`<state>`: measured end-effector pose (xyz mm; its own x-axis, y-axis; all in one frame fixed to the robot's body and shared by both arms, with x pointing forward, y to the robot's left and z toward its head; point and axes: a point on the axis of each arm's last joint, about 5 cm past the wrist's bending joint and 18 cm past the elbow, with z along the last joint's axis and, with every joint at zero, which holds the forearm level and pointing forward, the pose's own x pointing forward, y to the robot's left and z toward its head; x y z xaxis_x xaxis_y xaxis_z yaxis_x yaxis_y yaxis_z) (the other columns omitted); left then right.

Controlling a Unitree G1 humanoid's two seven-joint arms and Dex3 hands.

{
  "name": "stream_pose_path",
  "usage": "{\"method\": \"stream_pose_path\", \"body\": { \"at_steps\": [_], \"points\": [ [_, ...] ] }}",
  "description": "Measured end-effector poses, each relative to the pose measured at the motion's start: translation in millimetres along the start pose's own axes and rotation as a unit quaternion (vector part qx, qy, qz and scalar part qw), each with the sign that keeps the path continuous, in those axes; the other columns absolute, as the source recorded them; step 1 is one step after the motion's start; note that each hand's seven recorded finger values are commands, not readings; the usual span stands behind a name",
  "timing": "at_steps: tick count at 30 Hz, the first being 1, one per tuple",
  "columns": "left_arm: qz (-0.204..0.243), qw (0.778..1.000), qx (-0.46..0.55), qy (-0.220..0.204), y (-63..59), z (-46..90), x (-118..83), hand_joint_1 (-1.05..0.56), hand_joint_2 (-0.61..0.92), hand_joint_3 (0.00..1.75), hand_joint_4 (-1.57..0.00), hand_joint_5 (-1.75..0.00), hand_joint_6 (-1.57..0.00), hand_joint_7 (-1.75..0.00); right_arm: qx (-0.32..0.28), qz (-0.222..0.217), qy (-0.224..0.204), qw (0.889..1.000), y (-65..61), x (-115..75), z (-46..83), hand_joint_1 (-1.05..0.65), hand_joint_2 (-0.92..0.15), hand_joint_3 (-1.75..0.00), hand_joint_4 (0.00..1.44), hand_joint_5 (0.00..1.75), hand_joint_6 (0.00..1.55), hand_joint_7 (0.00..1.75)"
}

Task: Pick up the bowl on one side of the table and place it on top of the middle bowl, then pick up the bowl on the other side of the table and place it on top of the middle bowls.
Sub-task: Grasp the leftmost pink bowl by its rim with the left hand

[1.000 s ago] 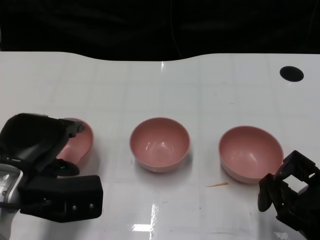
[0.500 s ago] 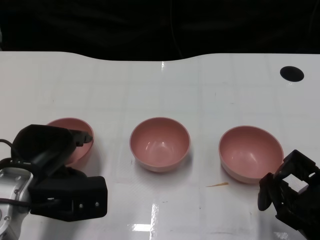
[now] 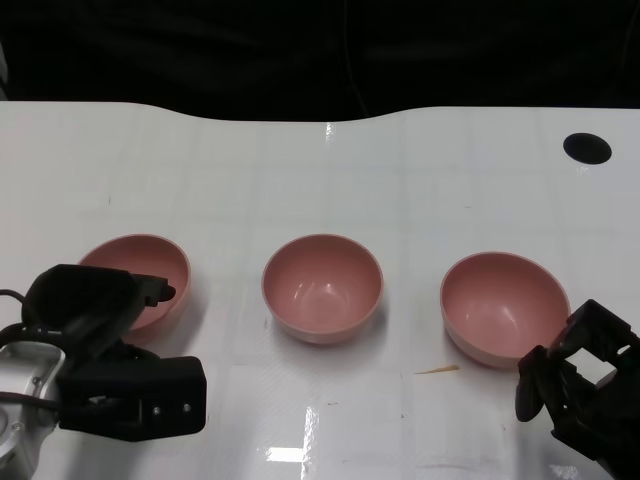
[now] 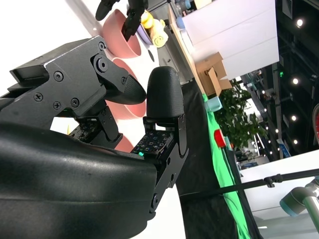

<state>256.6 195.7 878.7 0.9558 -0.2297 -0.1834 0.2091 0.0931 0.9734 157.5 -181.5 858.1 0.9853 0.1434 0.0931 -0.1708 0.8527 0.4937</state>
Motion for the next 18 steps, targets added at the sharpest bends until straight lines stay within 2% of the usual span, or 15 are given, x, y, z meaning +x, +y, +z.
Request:
{"method": "stream_pose_path", "body": {
  "at_steps": [9, 13, 14, 15, 18],
  "points": [
    [-0.017, 1.0, 0.005, -0.002, -9.0, 0.1, 11, -0.57, 0.92, 0.16, -0.74, -0.02, -0.73, -0.01, 0.001, 0.0, -0.001, 1.0, -0.1, -0.2, 0.0, -0.05, -0.57, -1.07, 0.84, 1.75, 0.77, 1.47],
    [-0.016, 1.0, 0.007, -0.005, -9.1, 0.8, 16, -0.51, 0.92, 0.16, -0.76, -0.03, -0.75, -0.02, 0.001, 0.0, -0.001, 1.0, -0.1, -0.1, 0.0, -0.06, -0.57, -1.07, 0.83, 1.75, 0.76, 1.47],
    [-0.013, 1.0, 0.006, -0.005, -9.1, 0.4, 17, -0.39, 0.92, 0.25, -0.85, -0.06, -0.81, -0.04, 0.001, 0.0, -0.001, 1.0, -0.1, -0.1, 0.0, -0.05, -0.57, -1.07, 0.84, 1.75, 0.76, 1.47],
    [-0.006, 1.0, 0.001, -0.006, -9.9, 0.1, 17, -0.33, 0.92, 0.29, -0.91, -0.07, -0.84, -0.05, 0.001, 0.0, -0.001, 1.0, -0.1, -0.1, 0.0, -0.05, -0.57, -1.06, 0.84, 1.75, 0.77, 1.46],
    [0.02, 0.999, -0.03, -0.008, -16.1, -0.7, 16, -0.21, 0.92, 0.27, -1.11, -0.16, -0.99, -0.1, 0.001, -0.002, -0.001, 1.0, -0.3, -0.3, 0.1, -0.04, -0.57, -1.06, 0.84, 1.75, 0.79, 1.44]
  ]
}}
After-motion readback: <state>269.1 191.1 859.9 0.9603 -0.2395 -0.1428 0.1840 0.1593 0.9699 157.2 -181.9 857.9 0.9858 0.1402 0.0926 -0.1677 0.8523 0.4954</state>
